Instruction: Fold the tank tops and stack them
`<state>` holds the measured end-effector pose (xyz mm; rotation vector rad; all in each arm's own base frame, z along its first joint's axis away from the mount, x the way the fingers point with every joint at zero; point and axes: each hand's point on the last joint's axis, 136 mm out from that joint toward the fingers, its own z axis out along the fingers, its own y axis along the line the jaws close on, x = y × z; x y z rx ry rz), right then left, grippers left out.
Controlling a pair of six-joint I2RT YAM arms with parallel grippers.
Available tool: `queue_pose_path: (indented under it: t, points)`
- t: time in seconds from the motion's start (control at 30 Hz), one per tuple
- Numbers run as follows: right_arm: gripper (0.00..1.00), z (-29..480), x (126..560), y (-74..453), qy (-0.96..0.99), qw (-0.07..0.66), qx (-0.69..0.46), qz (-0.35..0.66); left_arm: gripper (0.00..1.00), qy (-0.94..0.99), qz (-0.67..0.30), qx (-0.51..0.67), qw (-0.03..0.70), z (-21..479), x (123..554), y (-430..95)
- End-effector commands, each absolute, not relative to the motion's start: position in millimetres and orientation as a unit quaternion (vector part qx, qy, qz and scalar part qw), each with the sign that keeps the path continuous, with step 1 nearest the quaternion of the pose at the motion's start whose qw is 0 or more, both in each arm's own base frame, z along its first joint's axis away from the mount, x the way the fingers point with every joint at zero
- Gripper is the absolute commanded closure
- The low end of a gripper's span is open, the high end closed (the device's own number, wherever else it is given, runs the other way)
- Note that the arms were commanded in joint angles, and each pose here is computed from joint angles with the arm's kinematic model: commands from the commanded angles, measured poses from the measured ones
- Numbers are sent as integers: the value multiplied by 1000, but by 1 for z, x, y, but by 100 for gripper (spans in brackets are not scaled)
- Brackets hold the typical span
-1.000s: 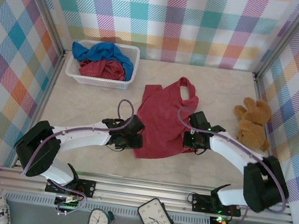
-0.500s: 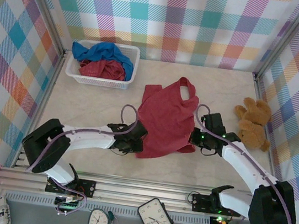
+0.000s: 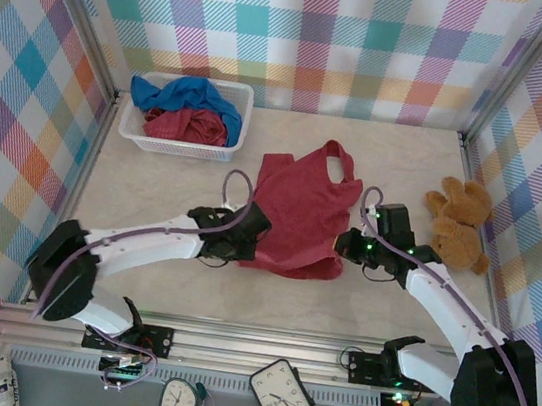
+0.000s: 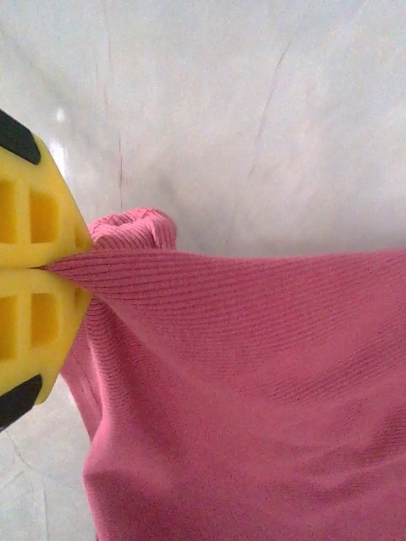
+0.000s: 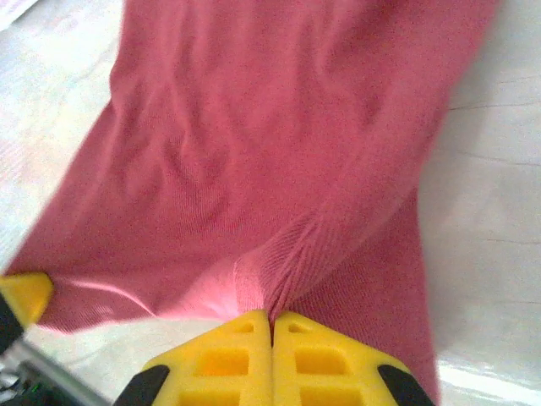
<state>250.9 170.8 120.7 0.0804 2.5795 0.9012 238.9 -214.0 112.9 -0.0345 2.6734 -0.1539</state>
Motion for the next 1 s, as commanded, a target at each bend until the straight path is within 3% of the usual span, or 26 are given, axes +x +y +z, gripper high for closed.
queue_pose_path:
  t: [0.0, 0.17, 0.27, 0.4, 0.67, 0.8, 0.97]
  points:
    - [100, 168, 254, 204, 894, 224, -22, 388, 100, 962, 50, 10, 269, 160, 243, -151]
    - [100, 177, 253, 188, 893, 243, 20, 378, 100, 962, -5, 41, 271, 184, 265, -181]
    - [100, 143, 249, 158, 906, 221, 96, 348, 96, 968, -84, 72, 226, 164, 270, -232]
    - [100, 103, 242, 133, 907, 200, 166, 331, 92, 976, -99, 97, 168, 119, 274, -272]
    - [100, 57, 241, 92, 901, 202, 264, 278, 59, 971, -153, 117, 139, 100, 289, -326]
    - [100, 45, 238, 77, 900, 203, 289, 254, 45, 968, -158, 116, 157, 118, 283, -316]
    - [100, 33, 235, 66, 892, 199, 321, 249, 40, 969, -135, 102, 181, 133, 272, -271]
